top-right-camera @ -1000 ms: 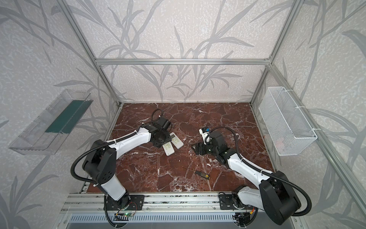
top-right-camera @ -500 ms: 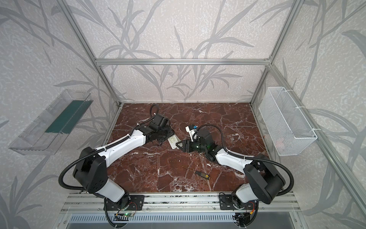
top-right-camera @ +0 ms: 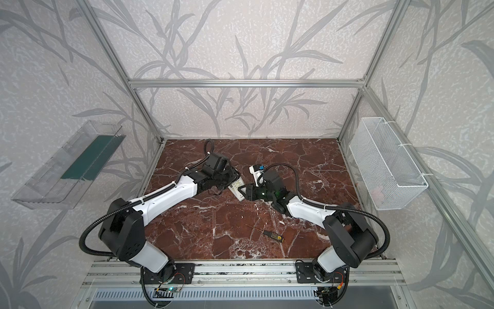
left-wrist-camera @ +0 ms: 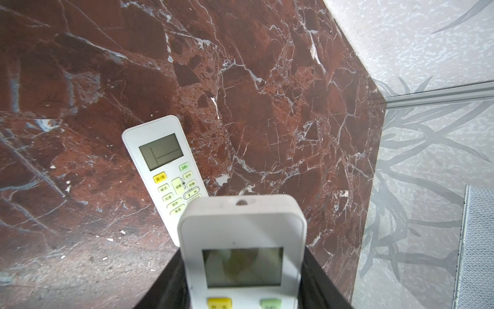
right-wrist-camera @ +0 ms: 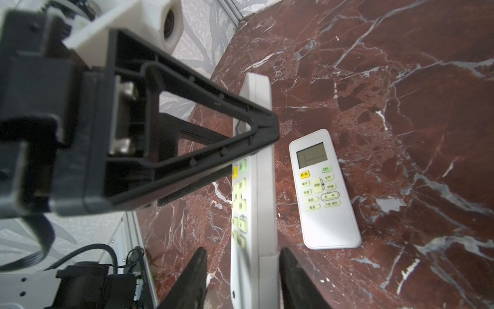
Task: Unload the batteries from the remote control
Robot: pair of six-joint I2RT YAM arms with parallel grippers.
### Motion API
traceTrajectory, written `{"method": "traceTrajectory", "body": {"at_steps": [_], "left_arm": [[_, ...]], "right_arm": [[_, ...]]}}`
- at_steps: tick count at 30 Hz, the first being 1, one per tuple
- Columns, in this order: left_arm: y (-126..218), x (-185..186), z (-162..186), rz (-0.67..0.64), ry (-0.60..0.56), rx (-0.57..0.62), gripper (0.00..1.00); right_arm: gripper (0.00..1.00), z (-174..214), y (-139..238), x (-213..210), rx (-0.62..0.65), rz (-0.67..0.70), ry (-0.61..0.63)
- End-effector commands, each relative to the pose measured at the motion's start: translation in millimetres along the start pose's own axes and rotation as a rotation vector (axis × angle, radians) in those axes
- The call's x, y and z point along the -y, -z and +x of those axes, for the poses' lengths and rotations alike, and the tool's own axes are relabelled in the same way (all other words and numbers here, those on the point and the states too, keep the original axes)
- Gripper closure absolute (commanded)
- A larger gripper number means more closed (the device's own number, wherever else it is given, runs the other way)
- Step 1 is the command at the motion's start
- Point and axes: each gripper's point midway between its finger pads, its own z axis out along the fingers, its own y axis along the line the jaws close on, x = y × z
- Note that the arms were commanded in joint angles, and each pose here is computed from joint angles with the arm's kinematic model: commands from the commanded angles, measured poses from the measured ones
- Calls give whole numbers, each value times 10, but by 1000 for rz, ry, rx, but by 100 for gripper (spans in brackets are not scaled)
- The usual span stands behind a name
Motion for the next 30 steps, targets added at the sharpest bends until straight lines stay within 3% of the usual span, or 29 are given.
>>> {"method": "traceTrajectory", "body": {"at_steps": [1, 9, 14, 15, 16, 19, 25, 30], "left_arm": [[149, 217, -68, 81, 15, 28, 59], [149, 298, -95, 115, 29, 37, 59], [137, 338, -95, 123, 21, 28, 54], [134, 347, -92, 123, 15, 26, 45], [138, 350, -97, 121, 10, 25, 28], [172, 361, -93, 99, -24, 13, 1], [251, 311, -101, 22, -67, -10, 1], [262, 319, -50, 31, -58, -35, 4]], "right_arm": [[63, -73, -39, -39, 12, -1, 20], [80, -113, -32, -62, 29, -7, 52], [90, -119, -2, -55, 13, 25, 145], [91, -113, 8, -48, 6, 40, 171], [91, -100, 25, -30, -4, 63, 202], [92, -96, 102, 51, -17, 162, 326], [92, -154, 331, 150, 36, 405, 646], [93, -256, 502, 144, 115, 564, 872]]}}
